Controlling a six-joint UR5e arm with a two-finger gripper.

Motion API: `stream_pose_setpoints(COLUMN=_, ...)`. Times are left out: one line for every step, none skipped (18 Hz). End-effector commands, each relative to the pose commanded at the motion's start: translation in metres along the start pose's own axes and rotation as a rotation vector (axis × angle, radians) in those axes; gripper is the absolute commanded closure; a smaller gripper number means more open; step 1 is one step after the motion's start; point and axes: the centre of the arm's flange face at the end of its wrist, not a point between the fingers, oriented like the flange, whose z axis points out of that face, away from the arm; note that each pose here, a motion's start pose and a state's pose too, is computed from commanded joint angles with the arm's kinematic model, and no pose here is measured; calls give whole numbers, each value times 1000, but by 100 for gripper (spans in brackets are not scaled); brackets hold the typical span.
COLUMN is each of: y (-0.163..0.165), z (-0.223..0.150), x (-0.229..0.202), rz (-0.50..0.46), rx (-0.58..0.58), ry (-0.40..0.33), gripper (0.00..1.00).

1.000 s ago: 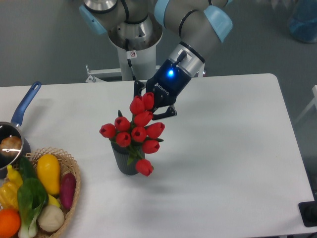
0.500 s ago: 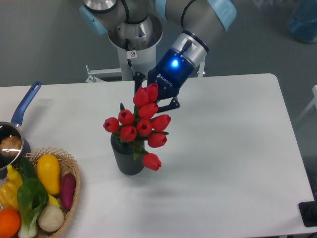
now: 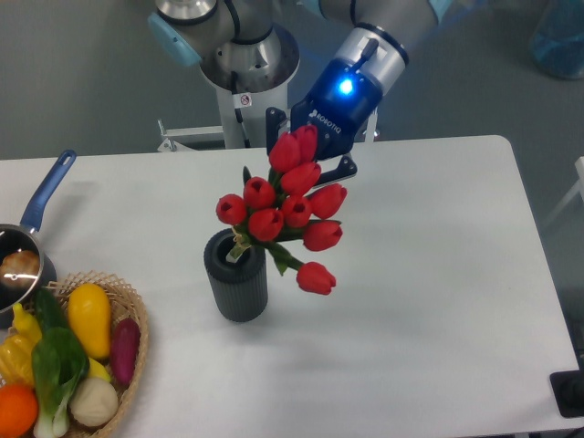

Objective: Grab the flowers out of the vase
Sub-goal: 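Carry the tulip bunch up and away from the vase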

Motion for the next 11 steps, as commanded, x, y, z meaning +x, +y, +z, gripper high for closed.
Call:
stream_pose_setpoints(y=-5, z=-3, x=-1, rz=-5, rx=10, ry=-2, gripper=98)
stream_pose_setpoints(y=-8, z=-7, x=-2, rz=-15, rx=25, ry=-1, gripper=98)
stream_pose_setpoints(y=-13, z=-12, x=-4, rz=-26, rx=44, ry=0, gripper=98)
stream_pose_setpoints(y=-16, z=-15, x=-5, rz=-40, rx=56, ry=1, gripper=98)
stream_pose_setpoints(y=-18, z=-16, x=-5, rz=-57, rx=65, ry=6, gripper=98)
stream_pose_setpoints(y=-21, z=-18, x=-5, rz=-64, rx=73, ry=8, gripper=98)
stream_pose_setpoints(y=-23, z=-22, x=-7, rz=-71, rx=78, ry=2, gripper=98)
stream_pose_setpoints(y=-25, z=-24, x=-9, rz=-77, rx=79, ry=-3, gripper=98)
stream_pose_setpoints(y=-27, z=-25, x=-10, rz=-78, rx=76, ry=-7, gripper=98)
stream_pose_setpoints(y=-30, z=-28, x=-11, rz=-66, rx=71, ry=-20, gripper=98)
stream_pose_setpoints(y=-33, z=-32, x=-12, rz=-54, rx=60, ry=-40, gripper=98)
